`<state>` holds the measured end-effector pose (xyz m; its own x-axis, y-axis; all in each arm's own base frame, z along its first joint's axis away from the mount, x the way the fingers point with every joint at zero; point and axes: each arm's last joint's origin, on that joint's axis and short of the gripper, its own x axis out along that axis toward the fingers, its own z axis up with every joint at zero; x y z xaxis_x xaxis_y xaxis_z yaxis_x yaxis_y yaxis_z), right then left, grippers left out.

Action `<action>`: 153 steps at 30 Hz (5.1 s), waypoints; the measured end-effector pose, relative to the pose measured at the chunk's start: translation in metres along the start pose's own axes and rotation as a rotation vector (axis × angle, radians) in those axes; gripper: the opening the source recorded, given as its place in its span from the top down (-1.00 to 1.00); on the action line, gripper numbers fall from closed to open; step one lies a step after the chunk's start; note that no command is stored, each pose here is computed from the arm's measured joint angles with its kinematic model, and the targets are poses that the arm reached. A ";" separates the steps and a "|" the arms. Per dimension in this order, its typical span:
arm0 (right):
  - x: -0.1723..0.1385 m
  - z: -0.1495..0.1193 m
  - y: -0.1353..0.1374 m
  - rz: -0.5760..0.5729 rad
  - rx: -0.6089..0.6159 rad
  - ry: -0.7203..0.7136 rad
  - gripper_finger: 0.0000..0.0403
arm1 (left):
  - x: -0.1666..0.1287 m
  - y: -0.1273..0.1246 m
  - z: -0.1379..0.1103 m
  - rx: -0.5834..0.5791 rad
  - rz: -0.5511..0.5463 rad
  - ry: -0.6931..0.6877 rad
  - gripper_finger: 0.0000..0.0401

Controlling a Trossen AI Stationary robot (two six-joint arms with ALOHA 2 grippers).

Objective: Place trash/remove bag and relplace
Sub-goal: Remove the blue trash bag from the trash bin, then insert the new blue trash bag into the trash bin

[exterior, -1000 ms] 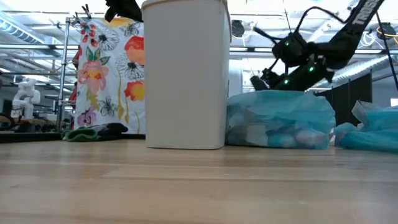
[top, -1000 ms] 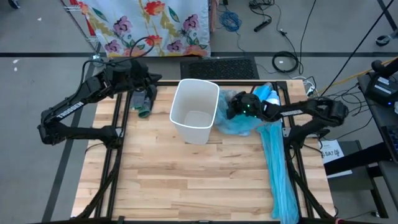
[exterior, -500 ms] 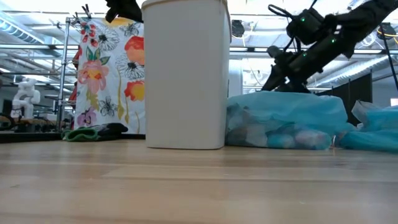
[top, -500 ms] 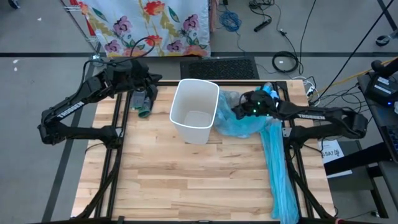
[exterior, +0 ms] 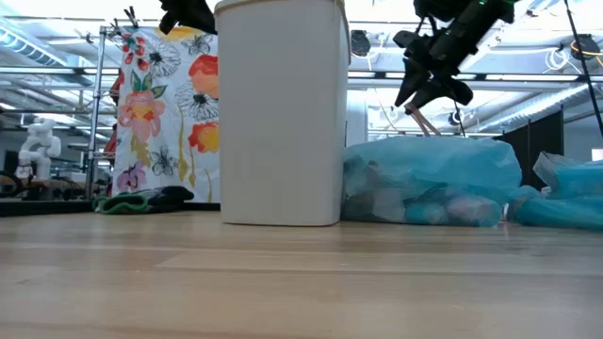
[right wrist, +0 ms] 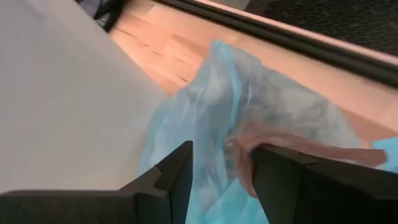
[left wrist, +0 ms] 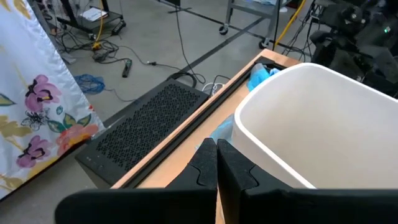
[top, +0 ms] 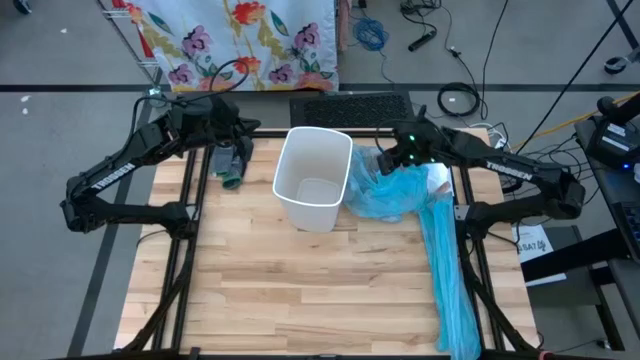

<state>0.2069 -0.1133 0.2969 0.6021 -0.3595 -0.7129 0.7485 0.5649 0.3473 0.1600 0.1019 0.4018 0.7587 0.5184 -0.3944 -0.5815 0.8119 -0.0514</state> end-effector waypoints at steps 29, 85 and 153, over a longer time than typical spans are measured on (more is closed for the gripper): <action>0.048 0.031 0.011 -0.246 0.081 0.453 0.32 | -0.001 0.001 -0.013 0.116 -0.003 0.138 1.00; -0.036 -0.140 0.025 -0.825 0.380 0.531 -0.65 | -0.003 0.001 -0.023 0.187 -0.040 0.240 1.00; -0.094 -0.112 0.141 -0.438 0.476 0.201 1.00 | -0.003 0.000 -0.023 0.183 -0.074 0.242 1.00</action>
<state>0.2244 0.0831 0.3448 0.1862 -0.3096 -0.9325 0.9802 -0.0069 0.1980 0.1513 0.0938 0.3815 0.6923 0.3947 -0.6041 -0.4480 0.8914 0.0690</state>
